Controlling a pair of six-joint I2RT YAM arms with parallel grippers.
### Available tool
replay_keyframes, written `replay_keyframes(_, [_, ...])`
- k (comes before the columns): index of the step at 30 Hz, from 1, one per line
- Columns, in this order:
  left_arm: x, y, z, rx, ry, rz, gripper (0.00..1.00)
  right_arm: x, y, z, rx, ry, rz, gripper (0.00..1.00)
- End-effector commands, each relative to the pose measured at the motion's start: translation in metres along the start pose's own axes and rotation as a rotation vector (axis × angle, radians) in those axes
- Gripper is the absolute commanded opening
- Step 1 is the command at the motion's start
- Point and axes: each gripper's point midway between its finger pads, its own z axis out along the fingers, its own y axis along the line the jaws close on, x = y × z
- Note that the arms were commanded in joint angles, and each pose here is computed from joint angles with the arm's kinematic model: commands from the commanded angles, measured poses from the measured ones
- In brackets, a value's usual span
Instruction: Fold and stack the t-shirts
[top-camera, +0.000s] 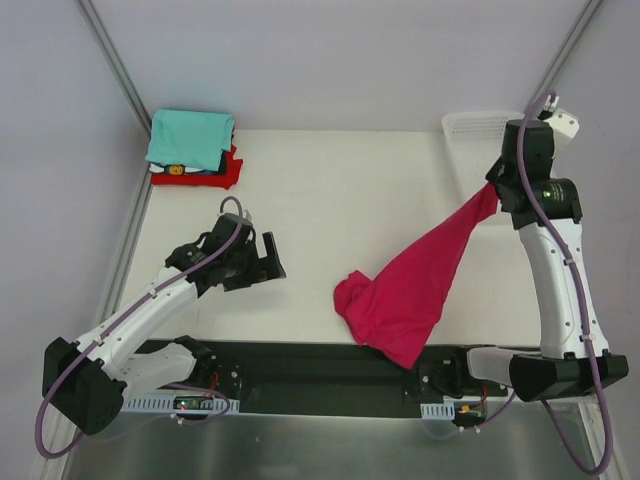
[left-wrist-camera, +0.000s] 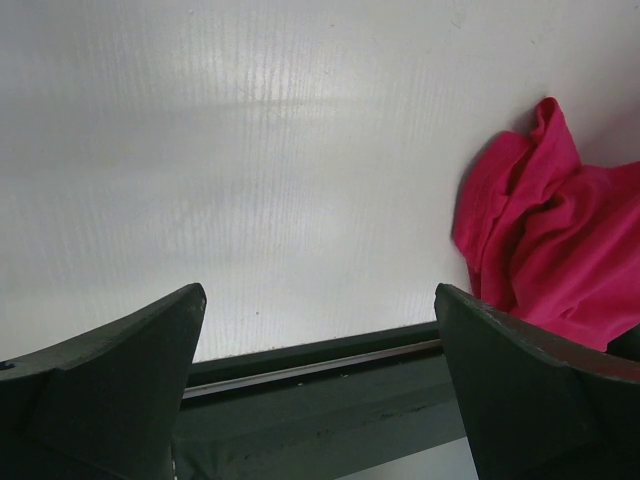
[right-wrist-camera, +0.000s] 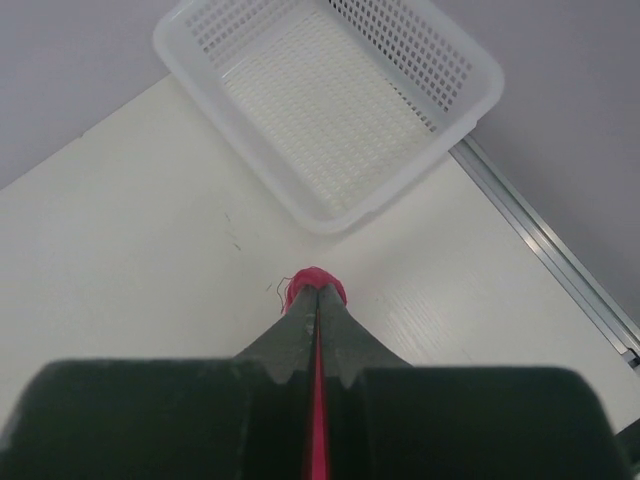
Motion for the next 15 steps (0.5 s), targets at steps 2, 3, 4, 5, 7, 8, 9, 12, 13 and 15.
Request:
replay_keyframes(2, [0.002, 0.0, -0.002, 0.015, 0.003, 0.011, 0.99, -0.015, 0.021, -0.004, -0.096, 0.008, 0.038, 0.01])
replay_keyframes(3, [0.003, 0.0, -0.001, 0.013, 0.005, 0.01, 0.99, -0.006, 0.039, -0.004, -0.187, 0.063, 0.017, 0.01])
replay_keyframes(4, [0.002, 0.0, -0.001, 0.012, 0.006, 0.01, 0.99, 0.005, 0.054, 0.007, -0.222, 0.116, -0.006, 0.01])
replay_keyframes(5, [0.003, 0.0, 0.0, 0.011, 0.012, 0.012, 0.99, 0.005, 0.066, 0.005, -0.27, 0.135, -0.017, 0.01])
replay_keyframes(7, [0.004, -0.001, 0.0, 0.016, 0.017, 0.012, 0.99, 0.023, 0.097, 0.014, -0.376, 0.214, -0.087, 0.01])
replay_keyframes(8, [0.004, -0.002, 0.0, 0.018, 0.02, 0.01, 0.99, 0.015, 0.115, 0.004, -0.434, 0.201, -0.116, 0.01])
replay_keyframes(9, [0.004, -0.004, -0.001, 0.027, 0.023, 0.009, 0.99, 0.014, 0.136, -0.002, -0.524, 0.211, -0.15, 0.01])
replay_keyframes(12, [0.004, -0.014, -0.002, 0.056, 0.036, 0.025, 0.96, 0.001, 0.202, -0.048, -0.848, 0.149, -0.317, 0.01])
replay_keyframes(13, [0.009, -0.019, -0.001, 0.061, 0.053, 0.046, 0.95, -0.005, 0.213, -0.061, -0.901, 0.105, -0.365, 0.01])
replay_keyframes(15, [0.012, -0.025, 0.0, 0.068, 0.066, 0.067, 0.95, -0.032, 0.236, -0.102, -0.995, -0.002, -0.367, 0.01])
